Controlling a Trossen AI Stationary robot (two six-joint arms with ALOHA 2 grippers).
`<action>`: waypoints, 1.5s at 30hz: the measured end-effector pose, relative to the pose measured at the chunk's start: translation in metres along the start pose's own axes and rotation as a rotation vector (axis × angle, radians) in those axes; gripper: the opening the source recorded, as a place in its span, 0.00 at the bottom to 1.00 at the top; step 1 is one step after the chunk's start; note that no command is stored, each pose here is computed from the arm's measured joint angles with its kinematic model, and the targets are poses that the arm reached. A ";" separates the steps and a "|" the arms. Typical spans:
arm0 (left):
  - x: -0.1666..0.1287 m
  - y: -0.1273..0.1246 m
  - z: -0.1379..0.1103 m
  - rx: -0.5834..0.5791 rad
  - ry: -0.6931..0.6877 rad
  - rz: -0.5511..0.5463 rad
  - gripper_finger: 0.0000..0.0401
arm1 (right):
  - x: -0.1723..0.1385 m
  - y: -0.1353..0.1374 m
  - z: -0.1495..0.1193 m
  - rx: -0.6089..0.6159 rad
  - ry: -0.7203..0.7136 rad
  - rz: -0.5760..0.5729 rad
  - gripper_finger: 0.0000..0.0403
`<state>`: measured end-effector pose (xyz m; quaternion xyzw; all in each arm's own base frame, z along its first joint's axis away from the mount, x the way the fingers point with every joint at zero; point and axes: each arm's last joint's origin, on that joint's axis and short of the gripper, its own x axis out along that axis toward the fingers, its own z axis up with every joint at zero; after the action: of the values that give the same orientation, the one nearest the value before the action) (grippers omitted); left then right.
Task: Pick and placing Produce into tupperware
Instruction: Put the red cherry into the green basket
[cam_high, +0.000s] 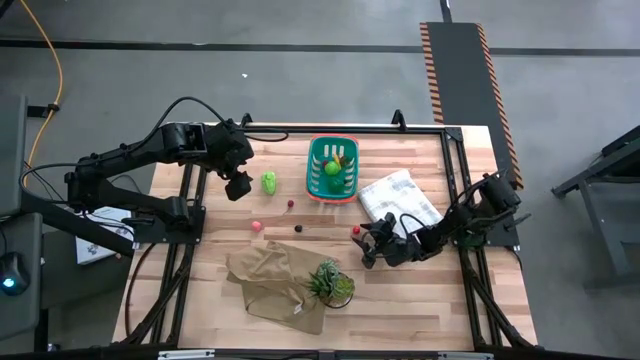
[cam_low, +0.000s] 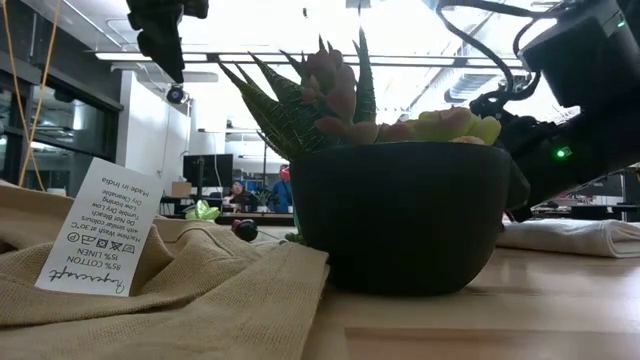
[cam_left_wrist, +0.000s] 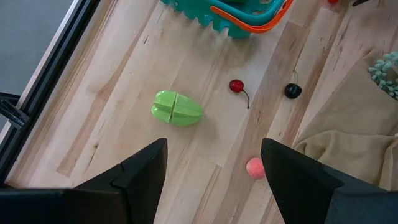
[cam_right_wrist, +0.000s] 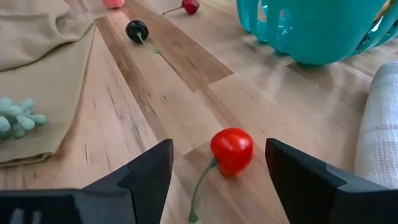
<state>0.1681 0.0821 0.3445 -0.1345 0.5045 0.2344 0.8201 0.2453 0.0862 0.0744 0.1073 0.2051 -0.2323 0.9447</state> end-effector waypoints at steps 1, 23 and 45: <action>0.000 0.000 0.000 0.000 0.000 0.000 0.62 | 0.000 0.000 0.000 -0.001 0.003 0.000 0.61; 0.000 0.000 0.000 0.000 -0.001 0.000 0.62 | 0.008 -0.008 0.002 0.007 0.052 0.003 0.61; 0.000 0.000 0.000 0.000 0.000 0.000 0.62 | 0.008 -0.008 0.001 -0.018 0.059 0.010 0.44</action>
<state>0.1681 0.0820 0.3445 -0.1344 0.5043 0.2342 0.8202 0.2482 0.0752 0.0712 0.1064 0.2344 -0.2225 0.9403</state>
